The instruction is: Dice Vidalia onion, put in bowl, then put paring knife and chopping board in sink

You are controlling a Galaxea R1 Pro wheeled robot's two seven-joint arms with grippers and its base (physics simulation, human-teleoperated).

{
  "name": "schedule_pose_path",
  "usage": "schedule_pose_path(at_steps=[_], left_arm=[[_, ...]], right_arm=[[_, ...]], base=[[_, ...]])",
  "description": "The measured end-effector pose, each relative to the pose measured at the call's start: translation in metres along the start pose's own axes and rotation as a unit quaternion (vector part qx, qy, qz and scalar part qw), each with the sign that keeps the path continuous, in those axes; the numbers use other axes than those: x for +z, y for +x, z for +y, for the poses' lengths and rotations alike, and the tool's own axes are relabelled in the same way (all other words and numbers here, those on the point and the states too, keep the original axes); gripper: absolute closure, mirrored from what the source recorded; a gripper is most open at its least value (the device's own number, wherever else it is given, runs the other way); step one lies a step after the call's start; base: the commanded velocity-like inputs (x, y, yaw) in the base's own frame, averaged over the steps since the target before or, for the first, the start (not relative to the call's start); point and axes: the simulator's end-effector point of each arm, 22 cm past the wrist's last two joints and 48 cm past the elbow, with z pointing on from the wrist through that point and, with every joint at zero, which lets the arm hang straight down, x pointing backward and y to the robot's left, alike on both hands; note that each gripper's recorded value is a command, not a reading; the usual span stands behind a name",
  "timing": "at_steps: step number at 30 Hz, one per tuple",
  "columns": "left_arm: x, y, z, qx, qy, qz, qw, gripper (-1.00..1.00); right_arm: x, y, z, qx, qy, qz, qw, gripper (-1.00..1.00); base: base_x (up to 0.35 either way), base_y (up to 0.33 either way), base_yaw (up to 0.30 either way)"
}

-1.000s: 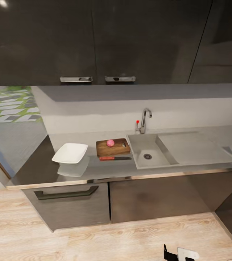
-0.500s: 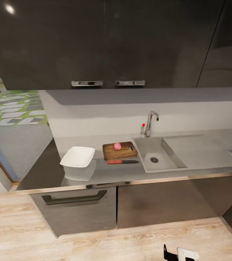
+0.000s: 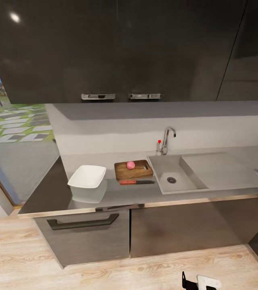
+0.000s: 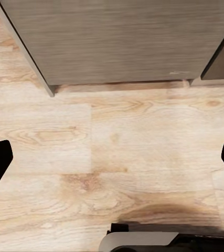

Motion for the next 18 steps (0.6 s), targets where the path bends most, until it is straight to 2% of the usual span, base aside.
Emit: schedule_pose_path(at_steps=[18], left_arm=[[0.001,-0.010,0.000,-0.001,0.000,-0.014,0.9999,-1.00]], right_arm=[[0.000,-0.013,0.001,0.003,-0.001,-0.014,0.9999,-1.00]], base=[[0.000,0.000,0.000]])
